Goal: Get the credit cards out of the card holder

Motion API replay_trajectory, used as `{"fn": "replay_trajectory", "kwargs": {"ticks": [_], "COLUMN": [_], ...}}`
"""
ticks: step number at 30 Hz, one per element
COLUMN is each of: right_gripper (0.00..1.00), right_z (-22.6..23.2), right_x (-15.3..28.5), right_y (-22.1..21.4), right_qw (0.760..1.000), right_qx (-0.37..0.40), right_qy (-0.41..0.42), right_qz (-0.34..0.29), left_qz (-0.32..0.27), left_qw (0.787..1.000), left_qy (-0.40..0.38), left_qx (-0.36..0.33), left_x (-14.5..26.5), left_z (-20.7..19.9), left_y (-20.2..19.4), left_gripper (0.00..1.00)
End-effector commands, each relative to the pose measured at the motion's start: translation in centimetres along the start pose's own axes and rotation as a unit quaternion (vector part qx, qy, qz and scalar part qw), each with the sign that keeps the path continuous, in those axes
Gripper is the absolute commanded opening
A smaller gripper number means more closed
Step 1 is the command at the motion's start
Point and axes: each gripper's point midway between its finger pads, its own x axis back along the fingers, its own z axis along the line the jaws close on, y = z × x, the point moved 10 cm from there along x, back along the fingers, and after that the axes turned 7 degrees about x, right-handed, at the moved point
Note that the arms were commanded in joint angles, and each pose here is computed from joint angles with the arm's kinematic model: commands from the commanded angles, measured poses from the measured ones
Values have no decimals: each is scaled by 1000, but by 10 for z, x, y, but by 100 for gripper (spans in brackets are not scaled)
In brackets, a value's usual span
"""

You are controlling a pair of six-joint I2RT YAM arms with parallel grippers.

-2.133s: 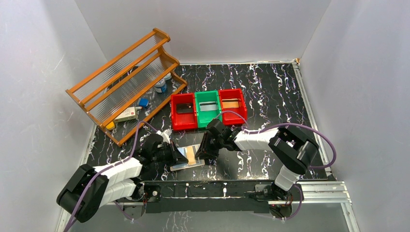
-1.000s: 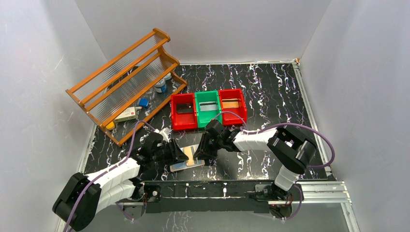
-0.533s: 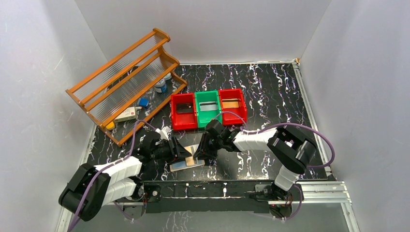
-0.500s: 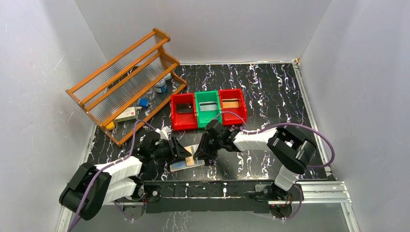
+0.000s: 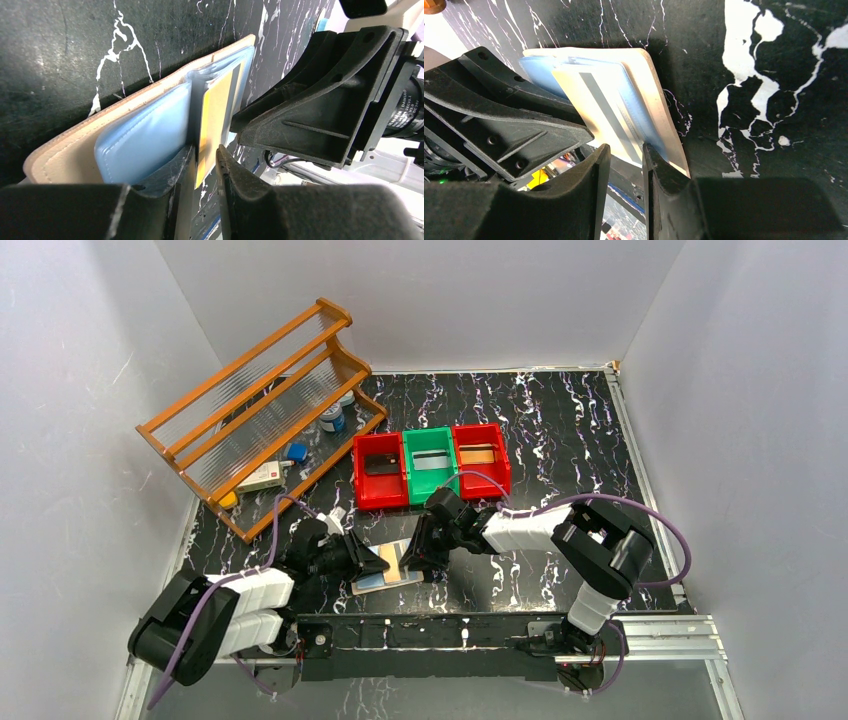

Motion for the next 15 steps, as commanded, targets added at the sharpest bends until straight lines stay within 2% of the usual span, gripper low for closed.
{"fn": "replay_trajectory", "kwargs": {"ticks": [1, 4, 10, 15], "right_gripper": [39, 39, 39, 39], "right_z": [-27, -27, -28, -30], "right_x": [-11, -11, -11, -11], "right_y": [-7, -7, -8, -8], "right_qw": [998, 998, 998, 998], "right_qx": [-8, -9, -11, -15], "right_qy": [-59, -60, -63, -67], "right_qz": [8, 8, 8, 8], "left_qz": [10, 12, 10, 12], "left_qw": [999, 998, 997, 998], "left_qy": [-42, -58, -68, -45], "left_qx": [-7, -9, -19, -29], "left_x": [0, 1, 3, 5], "left_z": [-6, -9, -13, -10], "left_y": [-1, -2, -2, -2], "left_gripper": [18, 15, 1, 0]}}
